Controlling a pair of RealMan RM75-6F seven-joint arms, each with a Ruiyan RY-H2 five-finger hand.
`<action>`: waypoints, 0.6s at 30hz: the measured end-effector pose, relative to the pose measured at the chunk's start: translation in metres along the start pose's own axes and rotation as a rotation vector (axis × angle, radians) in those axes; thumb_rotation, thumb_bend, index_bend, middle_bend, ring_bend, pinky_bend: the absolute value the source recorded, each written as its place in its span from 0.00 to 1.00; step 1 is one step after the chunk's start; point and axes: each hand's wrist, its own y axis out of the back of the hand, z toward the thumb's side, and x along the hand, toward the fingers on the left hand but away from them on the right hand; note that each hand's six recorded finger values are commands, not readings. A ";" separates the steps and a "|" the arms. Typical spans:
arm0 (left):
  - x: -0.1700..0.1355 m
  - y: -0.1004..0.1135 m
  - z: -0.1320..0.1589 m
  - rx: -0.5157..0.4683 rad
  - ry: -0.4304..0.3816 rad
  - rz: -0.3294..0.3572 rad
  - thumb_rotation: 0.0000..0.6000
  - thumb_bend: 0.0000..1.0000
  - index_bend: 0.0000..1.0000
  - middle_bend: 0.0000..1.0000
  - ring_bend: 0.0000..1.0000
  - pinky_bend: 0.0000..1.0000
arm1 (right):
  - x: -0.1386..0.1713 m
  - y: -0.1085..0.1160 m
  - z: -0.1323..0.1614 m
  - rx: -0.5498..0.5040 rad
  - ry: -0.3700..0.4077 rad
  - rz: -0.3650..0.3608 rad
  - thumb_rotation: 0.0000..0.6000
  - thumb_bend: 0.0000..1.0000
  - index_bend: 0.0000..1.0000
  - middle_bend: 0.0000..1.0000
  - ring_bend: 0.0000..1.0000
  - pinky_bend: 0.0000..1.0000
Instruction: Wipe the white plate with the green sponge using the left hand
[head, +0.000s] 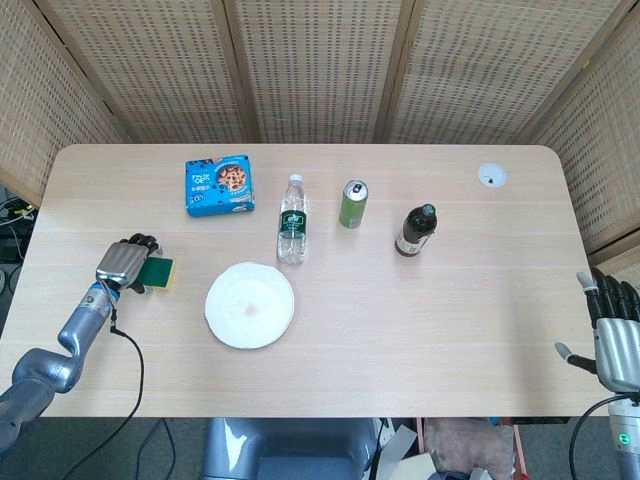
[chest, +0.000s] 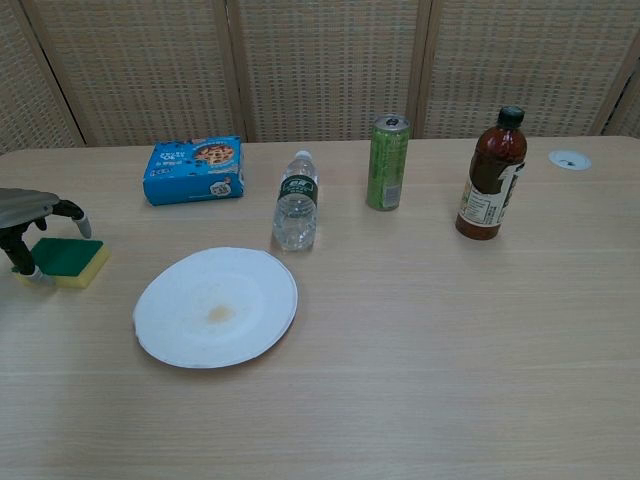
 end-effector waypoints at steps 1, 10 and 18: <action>0.001 -0.001 0.001 0.000 -0.001 -0.003 1.00 0.05 0.30 0.19 0.15 0.31 | 0.000 0.000 0.000 -0.001 -0.001 0.000 1.00 0.00 0.04 0.00 0.00 0.00; 0.003 0.004 0.013 0.002 -0.030 0.035 1.00 0.09 0.59 0.46 0.42 0.56 | -0.001 -0.001 -0.002 -0.013 -0.004 0.010 1.00 0.00 0.03 0.00 0.00 0.00; -0.001 0.019 0.017 -0.023 -0.058 0.117 1.00 0.10 0.62 0.49 0.45 0.58 | 0.000 0.002 -0.001 -0.026 0.002 0.005 1.00 0.00 0.03 0.00 0.00 0.00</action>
